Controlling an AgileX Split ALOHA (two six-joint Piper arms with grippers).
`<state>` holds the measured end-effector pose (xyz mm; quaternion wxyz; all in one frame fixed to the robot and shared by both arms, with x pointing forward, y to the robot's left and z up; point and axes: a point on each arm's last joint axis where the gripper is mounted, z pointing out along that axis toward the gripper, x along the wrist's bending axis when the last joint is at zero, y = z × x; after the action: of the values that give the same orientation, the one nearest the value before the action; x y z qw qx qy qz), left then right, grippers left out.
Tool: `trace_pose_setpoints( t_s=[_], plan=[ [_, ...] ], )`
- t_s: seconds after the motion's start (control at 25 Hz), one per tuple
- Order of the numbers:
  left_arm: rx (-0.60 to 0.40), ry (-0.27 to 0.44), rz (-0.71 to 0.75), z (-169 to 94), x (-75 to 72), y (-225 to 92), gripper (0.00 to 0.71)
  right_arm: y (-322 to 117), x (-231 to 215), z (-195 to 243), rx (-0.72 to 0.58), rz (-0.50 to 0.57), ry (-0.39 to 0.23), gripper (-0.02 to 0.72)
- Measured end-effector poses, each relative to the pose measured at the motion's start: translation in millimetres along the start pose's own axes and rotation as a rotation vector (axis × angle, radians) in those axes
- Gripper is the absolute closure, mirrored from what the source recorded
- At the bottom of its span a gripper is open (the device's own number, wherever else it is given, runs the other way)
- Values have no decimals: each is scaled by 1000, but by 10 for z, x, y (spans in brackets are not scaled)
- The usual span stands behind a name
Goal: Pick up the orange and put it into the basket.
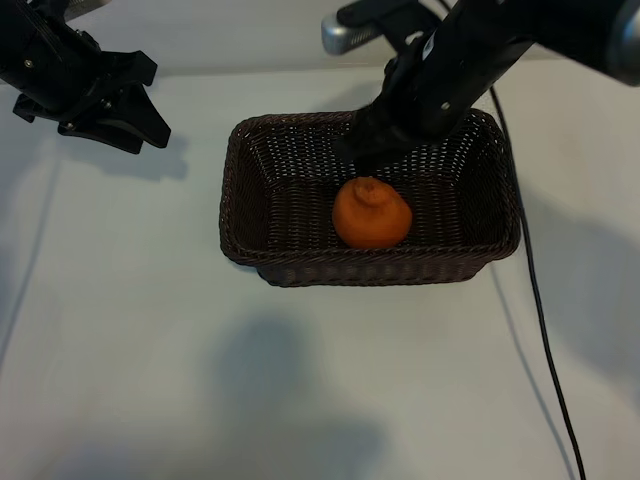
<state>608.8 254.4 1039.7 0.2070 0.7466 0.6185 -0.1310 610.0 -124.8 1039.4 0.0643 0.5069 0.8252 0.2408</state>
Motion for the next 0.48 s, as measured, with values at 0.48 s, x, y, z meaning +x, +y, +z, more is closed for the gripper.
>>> trace_pose_setpoints(
  t_s=[0.48],
  plan=[
    [0,0,3,0,0,0,312,-47,-89,-150,39,17,-5,209]
  ],
)
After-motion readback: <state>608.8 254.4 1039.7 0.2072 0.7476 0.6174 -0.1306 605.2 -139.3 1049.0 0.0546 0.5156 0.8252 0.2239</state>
